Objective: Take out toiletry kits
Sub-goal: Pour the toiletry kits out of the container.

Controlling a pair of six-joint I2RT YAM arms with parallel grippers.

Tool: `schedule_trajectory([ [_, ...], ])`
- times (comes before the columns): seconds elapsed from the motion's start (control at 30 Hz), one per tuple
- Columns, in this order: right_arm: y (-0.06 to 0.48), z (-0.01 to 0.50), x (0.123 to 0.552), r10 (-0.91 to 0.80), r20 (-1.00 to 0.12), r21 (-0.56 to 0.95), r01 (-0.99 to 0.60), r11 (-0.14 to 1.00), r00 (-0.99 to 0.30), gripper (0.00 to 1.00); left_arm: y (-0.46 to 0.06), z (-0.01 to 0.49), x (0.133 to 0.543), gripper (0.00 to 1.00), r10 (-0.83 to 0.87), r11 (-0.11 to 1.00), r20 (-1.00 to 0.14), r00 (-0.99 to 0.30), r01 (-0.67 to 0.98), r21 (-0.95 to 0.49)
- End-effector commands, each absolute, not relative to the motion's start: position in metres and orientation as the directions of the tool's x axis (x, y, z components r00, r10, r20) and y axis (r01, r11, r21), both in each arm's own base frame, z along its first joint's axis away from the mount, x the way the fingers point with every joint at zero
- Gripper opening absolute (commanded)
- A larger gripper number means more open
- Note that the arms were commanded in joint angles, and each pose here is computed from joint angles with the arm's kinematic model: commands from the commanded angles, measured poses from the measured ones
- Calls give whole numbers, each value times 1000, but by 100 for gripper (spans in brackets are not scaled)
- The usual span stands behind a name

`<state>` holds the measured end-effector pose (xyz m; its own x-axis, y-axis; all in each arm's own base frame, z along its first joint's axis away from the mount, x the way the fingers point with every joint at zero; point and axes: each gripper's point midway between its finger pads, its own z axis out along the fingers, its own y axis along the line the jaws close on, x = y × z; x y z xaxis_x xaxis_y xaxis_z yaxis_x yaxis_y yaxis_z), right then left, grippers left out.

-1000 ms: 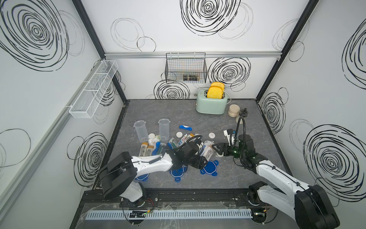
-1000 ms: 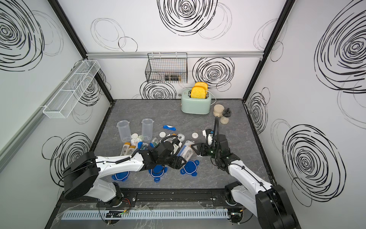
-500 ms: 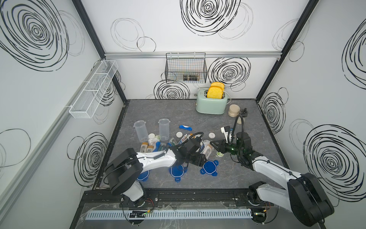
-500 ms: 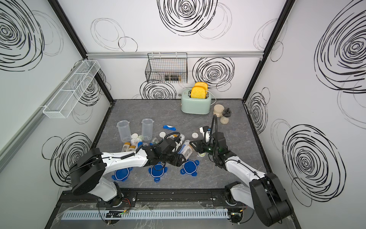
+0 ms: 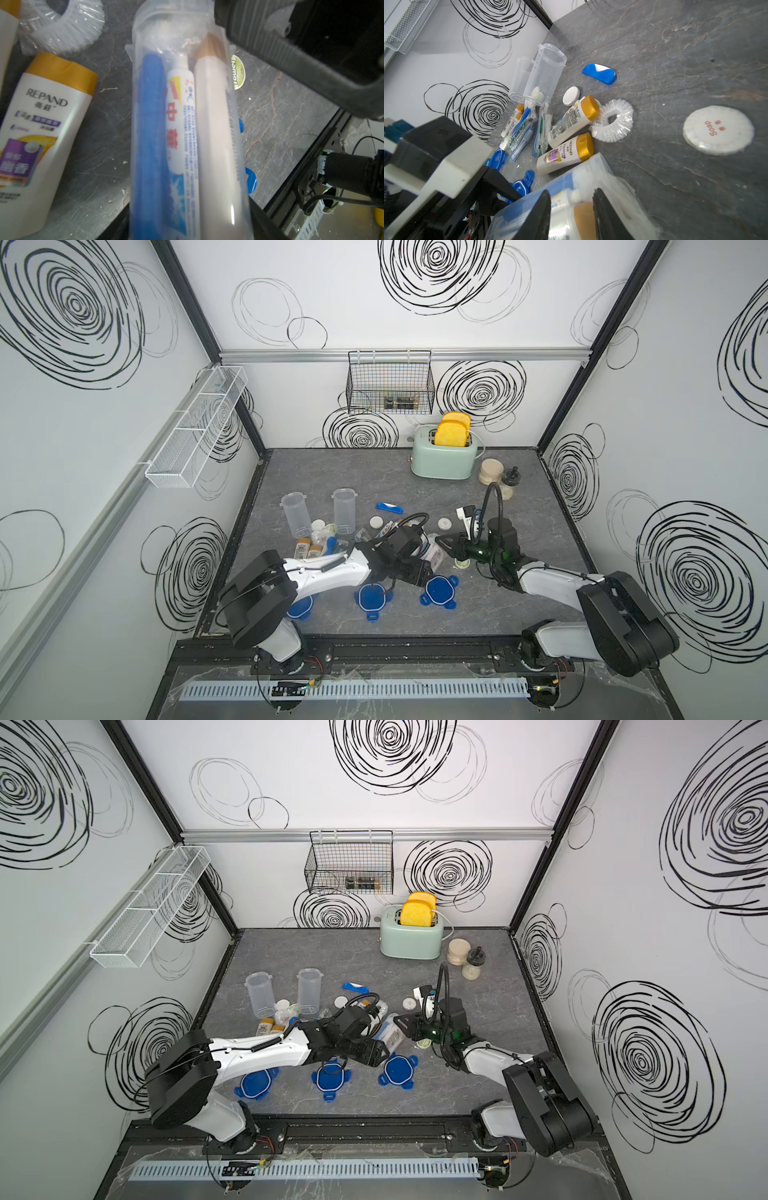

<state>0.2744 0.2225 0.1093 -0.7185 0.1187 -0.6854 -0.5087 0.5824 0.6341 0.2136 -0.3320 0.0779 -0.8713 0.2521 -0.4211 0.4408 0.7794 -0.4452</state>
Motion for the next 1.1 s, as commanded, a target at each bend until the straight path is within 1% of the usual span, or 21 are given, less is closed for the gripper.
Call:
schedule_trajectory([
  [0.0,221,118,272,132,-730,603,-542,586,-670,39,-356,136,234,29,188,705,-565,-803,511,-491],
  [0.27,218,107,273,110,-732,571,-518,637,-673,39,-358,154,236,28,184,695,-583,-791,524,-492],
  [0.47,202,114,278,147,-774,521,-486,701,-616,42,-354,157,232,27,212,711,-557,-803,518,-476],
  [0.73,181,125,281,193,-815,475,-440,762,-547,43,-349,156,228,27,280,748,-474,-835,499,-438],
  [0.93,172,126,282,208,-820,465,-410,785,-533,43,-346,142,226,28,330,785,-371,-868,471,-403],
  [1.07,173,126,281,207,-818,468,-411,782,-537,43,-346,137,227,28,346,794,-347,-872,469,-387],
])
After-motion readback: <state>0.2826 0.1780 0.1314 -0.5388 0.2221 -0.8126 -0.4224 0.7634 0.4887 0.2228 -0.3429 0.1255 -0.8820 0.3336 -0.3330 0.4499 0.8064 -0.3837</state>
